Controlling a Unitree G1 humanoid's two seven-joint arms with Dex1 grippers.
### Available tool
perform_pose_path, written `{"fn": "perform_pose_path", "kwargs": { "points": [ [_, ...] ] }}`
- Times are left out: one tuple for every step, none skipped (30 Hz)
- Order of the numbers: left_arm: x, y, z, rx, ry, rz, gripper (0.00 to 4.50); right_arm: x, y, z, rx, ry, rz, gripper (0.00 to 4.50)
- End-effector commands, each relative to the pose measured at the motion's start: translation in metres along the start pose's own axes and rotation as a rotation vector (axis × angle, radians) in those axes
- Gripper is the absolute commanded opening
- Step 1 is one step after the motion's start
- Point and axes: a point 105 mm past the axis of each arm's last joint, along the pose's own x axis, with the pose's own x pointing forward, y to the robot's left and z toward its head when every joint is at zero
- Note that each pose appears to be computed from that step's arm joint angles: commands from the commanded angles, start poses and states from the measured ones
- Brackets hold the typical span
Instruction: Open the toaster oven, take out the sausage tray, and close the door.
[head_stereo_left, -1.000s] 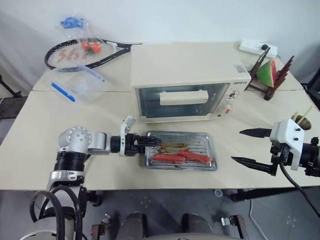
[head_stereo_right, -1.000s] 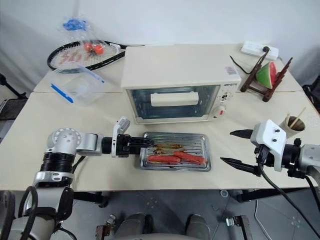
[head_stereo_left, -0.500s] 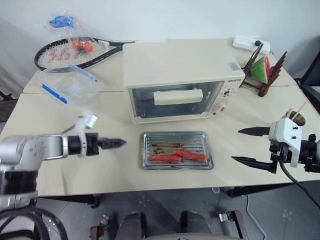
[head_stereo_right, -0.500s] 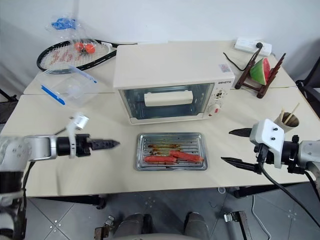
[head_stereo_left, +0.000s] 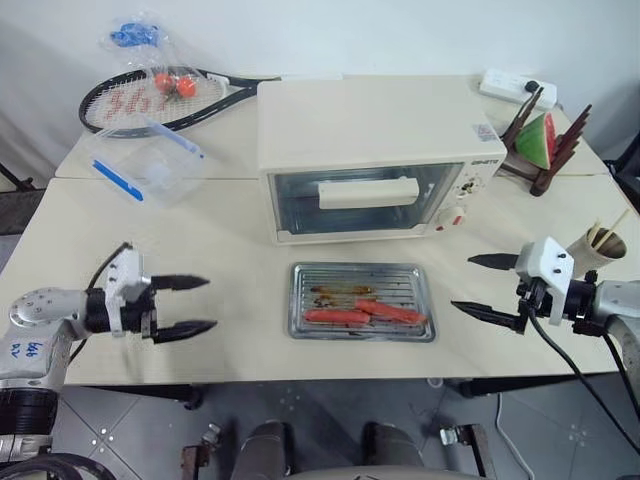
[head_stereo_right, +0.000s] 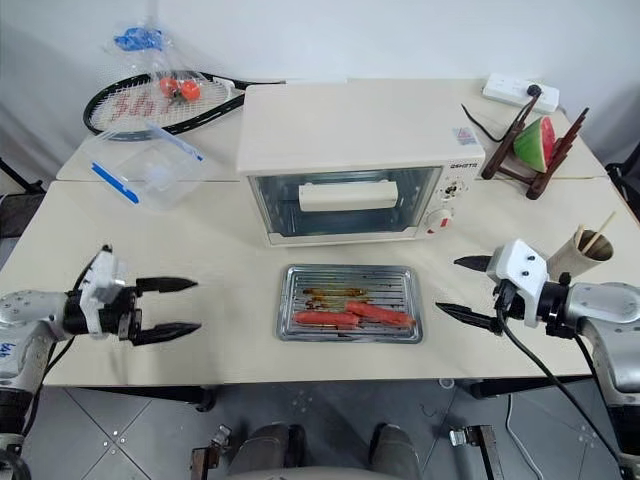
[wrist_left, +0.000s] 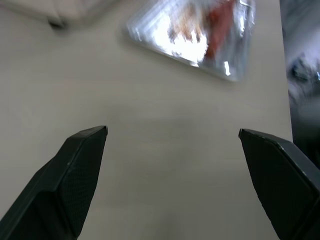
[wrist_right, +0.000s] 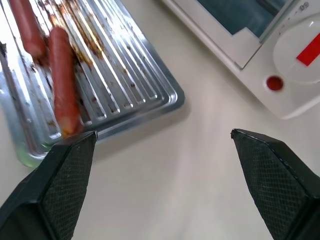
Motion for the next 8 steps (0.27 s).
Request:
{"fn": "perform_pose_path", "kwargs": {
  "points": [
    [-0.005,0.002,-0.005,0.042,0.054,-0.035,4.48,-0.004,-0.002,-0.004,-0.041,-0.004,-0.024,4.5],
    [-0.005,0.004,-0.006,0.041,0.052,-0.033,4.48,-0.005,-0.001,-0.006,-0.042,-0.002,-0.024,4.5],
    [-0.003,0.006,-0.003,0.037,0.032,-0.016,4.48,-0.007,0.002,-0.01,-0.04,0.001,-0.027,4.5],
    [-0.001,0.008,0.0,0.034,0.004,-0.003,4.48,-0.01,0.005,-0.013,-0.036,0.006,-0.039,4.5],
    [0.001,0.01,0.003,0.032,-0.015,0.005,4.48,-0.011,0.006,-0.016,-0.034,0.009,-0.049,4.5],
    [0.003,0.012,0.005,0.031,-0.03,0.01,4.48,-0.014,0.007,-0.018,-0.029,0.01,-0.059,4.5],
    [0.004,0.012,0.006,0.033,-0.038,0.008,4.48,-0.015,0.006,-0.02,-0.027,0.013,-0.072,4.5],
    [0.005,0.015,0.005,0.055,-0.016,0.017,4.48,-0.017,0.003,-0.022,-0.025,0.017,-0.093,4.5]
  ]
}}
